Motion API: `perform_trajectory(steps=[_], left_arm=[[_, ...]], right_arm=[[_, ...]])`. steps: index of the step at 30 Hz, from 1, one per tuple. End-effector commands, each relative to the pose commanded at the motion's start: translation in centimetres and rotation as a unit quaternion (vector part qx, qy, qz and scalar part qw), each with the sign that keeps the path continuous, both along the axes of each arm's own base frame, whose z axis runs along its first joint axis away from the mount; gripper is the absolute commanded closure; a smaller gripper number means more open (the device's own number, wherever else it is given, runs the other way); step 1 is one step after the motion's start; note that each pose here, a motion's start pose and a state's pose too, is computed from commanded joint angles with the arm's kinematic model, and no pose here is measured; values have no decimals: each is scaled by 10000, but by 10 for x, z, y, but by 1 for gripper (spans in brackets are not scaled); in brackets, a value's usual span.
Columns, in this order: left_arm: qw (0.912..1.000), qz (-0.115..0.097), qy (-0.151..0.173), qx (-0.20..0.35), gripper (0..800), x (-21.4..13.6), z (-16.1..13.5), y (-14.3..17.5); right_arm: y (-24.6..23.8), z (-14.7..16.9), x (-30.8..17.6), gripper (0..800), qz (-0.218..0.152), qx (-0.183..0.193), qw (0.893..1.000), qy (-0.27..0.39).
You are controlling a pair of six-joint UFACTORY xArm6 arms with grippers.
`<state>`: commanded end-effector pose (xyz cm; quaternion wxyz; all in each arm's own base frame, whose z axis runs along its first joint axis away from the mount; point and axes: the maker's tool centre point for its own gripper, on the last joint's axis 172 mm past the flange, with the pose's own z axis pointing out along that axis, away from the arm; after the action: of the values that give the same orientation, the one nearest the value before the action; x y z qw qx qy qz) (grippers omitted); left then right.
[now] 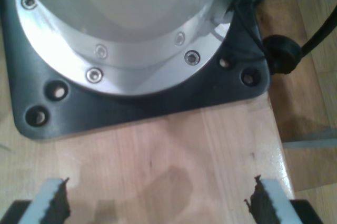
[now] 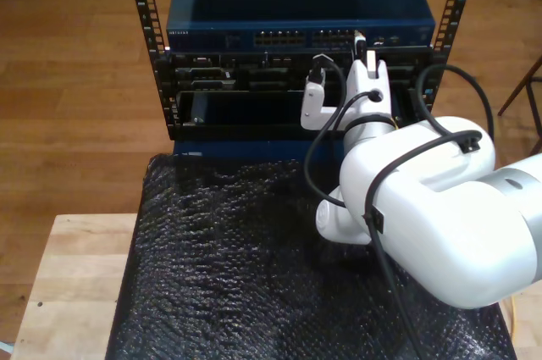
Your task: Grab the cable and plug it in
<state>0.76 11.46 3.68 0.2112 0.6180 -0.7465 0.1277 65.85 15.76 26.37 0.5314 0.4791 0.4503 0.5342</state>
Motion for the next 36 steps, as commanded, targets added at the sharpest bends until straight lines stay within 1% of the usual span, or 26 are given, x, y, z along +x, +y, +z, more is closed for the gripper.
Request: perform_trajectory(steps=[2,12,32,36], left_arm=[[10000,0,0,0,0,0,0,0],[10000,0,0,0,0,0,0,0],[10000,0,0,0,0,0,0,0],[10000,0,0,0,0,0,0,0]], right_arm=[[-3,1,-4,800,-11,12,10000,-4],[-6,23,-11,800,-22,84,9999,-140],[-4,19,-10,800,-24,82,9999,-99],[-8,20,-10,800,-108,130,9998,-102]])
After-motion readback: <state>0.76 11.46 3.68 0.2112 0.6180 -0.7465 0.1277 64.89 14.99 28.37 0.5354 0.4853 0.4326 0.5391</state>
